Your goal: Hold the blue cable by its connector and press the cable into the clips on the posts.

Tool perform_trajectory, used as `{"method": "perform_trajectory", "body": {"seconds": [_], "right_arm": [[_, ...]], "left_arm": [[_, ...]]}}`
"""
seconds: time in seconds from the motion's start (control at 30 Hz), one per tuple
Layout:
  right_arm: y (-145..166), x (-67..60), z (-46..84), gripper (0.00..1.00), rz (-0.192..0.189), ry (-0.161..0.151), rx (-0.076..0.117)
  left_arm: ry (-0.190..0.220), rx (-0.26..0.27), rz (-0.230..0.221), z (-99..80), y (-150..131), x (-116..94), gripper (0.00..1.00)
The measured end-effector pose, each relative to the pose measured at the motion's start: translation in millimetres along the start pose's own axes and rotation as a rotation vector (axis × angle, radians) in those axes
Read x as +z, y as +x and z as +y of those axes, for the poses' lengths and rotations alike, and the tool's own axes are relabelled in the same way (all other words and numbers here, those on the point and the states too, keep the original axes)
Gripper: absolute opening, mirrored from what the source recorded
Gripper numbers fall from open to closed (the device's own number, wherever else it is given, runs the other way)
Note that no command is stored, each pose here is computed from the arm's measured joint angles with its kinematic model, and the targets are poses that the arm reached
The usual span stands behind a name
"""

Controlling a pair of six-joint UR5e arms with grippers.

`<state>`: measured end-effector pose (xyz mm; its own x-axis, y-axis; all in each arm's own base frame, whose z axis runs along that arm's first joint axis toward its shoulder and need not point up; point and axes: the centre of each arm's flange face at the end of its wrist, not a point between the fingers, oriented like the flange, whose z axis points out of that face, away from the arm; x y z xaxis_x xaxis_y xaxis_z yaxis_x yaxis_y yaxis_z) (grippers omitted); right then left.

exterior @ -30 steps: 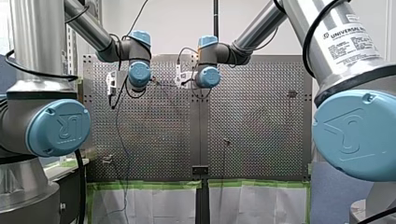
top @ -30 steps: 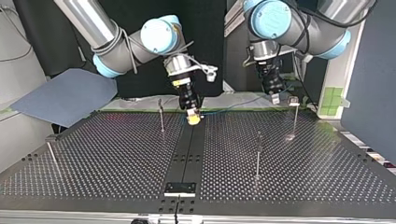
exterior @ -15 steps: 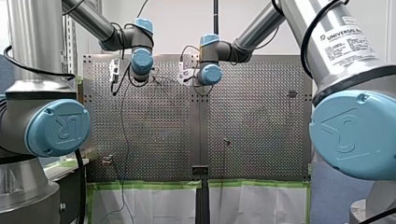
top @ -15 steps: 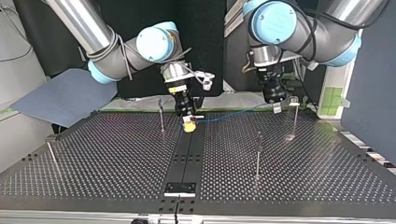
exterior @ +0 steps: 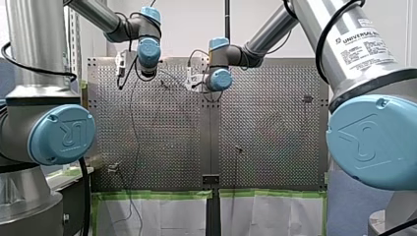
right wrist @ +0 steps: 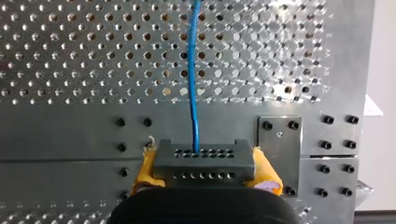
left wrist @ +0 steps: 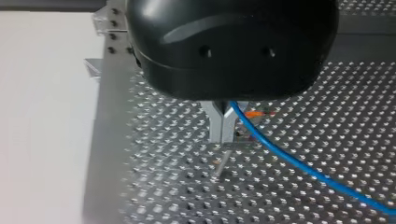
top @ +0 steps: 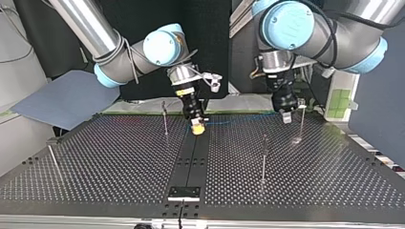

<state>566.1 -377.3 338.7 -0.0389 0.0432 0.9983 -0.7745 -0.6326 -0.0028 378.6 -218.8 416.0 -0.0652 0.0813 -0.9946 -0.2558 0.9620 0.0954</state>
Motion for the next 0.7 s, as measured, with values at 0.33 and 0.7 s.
{"method": "perform_trajectory", "body": {"seconds": [0.33,0.7], "right_arm": [[14.7,7.0,1.0,0.00,0.025,0.000,0.004],[22.4,12.7,5.2,0.00,0.040,-0.003,0.012]], "left_arm": [[-0.011,0.016,0.031,-8.4,24.1,21.3,0.01],[-0.003,-0.017,0.012,-13.2,16.1,41.7,0.01]]}}
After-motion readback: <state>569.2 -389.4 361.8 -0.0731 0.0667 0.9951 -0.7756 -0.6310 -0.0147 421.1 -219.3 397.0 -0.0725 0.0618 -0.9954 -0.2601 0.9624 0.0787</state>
